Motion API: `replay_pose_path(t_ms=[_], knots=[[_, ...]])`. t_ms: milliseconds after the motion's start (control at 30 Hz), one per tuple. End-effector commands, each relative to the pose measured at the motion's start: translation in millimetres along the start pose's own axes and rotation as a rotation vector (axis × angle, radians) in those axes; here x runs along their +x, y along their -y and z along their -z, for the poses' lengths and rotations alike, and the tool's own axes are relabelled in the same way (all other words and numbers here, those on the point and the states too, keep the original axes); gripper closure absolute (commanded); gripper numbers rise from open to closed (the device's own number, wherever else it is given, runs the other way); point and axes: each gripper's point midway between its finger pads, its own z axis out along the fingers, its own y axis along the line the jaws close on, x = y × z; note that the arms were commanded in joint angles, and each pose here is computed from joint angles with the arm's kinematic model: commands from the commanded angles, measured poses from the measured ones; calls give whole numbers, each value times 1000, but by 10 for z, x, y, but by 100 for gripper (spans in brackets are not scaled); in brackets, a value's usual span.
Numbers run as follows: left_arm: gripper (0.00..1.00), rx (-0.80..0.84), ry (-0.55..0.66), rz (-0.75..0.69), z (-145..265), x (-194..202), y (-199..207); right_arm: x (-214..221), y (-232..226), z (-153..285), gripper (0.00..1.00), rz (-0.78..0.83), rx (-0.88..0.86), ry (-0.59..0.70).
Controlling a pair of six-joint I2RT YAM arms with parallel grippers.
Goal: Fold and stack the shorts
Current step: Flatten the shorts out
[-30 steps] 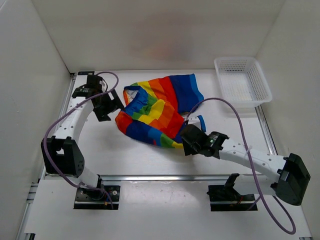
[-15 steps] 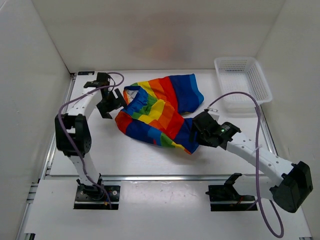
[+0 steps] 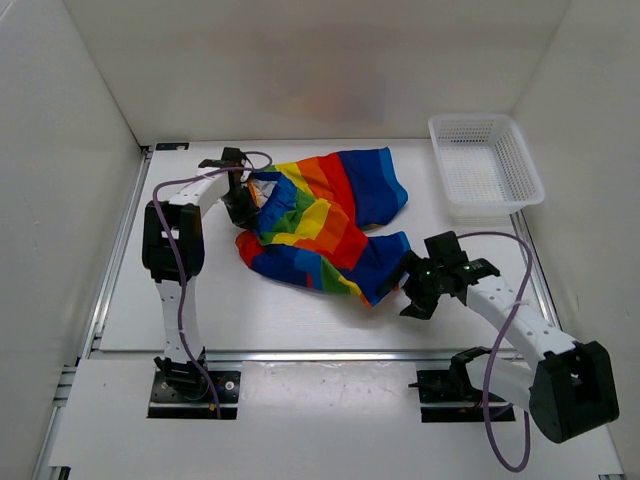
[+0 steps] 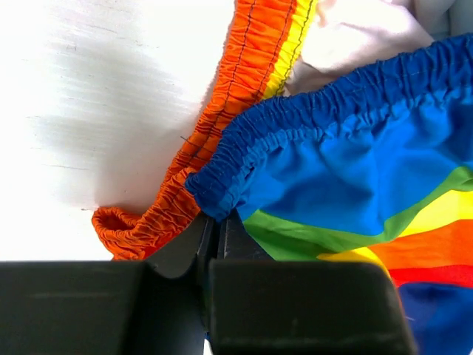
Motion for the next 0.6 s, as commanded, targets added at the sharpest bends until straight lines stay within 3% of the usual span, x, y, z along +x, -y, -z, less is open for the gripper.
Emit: replay_pose_path(t_ms=[0,367,433,500,533,567], knots=[[90,56,50,-26,269,-65,131,165,-398,-37,12,-75,-213,-147],[90,81,156,-48,736,-102,155,-23,-780,93,19,-83,-351,-86],[90,90,168,-41,797,-111,173,-87,-868,91,39,-74,-369,-76],[90,120,180,-46,885,-132,238,-154,-944,68,69,-51,-373,-69],[90,124,188,-47,945,-139,251,-215,-980,78,89,-40,-372,-61],[90,141,213,-40,1028,-211,311,-376,-1087,132,97,-38,-373,-40]])
